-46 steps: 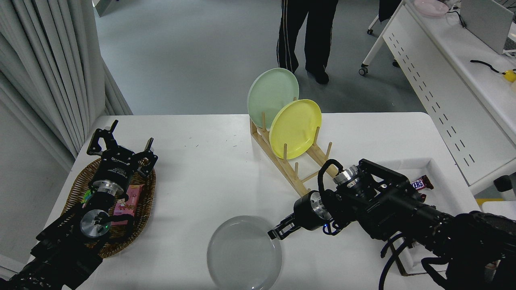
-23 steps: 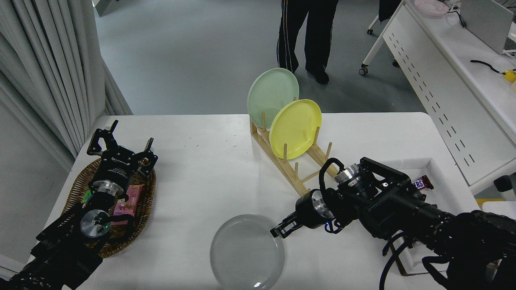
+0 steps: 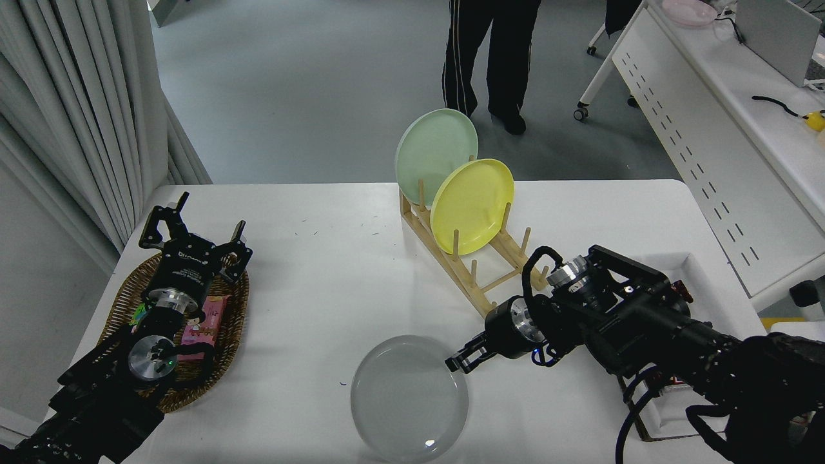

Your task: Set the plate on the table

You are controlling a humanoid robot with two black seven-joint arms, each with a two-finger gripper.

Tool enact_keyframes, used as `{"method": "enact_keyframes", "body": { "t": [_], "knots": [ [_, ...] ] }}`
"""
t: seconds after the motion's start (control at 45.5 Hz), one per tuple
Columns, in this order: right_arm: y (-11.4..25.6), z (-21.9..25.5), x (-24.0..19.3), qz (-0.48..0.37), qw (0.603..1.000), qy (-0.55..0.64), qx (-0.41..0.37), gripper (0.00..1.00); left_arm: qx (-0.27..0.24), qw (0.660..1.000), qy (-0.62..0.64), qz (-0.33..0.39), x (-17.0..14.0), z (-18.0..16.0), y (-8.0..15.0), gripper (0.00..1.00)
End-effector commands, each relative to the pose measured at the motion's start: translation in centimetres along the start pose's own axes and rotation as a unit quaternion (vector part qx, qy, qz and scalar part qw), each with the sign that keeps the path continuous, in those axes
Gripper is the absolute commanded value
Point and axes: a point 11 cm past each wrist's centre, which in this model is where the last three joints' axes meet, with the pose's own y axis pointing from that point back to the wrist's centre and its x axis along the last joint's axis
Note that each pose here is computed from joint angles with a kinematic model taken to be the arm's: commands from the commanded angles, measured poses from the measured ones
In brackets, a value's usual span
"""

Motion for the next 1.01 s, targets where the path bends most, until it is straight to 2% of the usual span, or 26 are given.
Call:
{"method": "enact_keyframes", "body": {
  "t": [0.0, 0.923, 0.989],
  "knots": [
    [0.13, -0.22, 0.05, 0.001, 1.000, 0.001, 0.004, 0.00, 0.000, 1.000, 0.000, 0.000, 0.01, 0.00, 0.00, 1.00],
    [0.01, -0.43, 0.35, 0.006, 1.000, 0.005, 0.011, 0.00, 0.000, 1.000, 0.000, 0.000, 0.01, 0.00, 0.00, 1.00],
    [0.04, -0.42, 0.29, 0.005, 1.000, 0.004, 0.010, 0.63, 0.000, 1.000, 0.000, 0.000, 0.01, 0.00, 0.00, 1.00]
  ]
}}
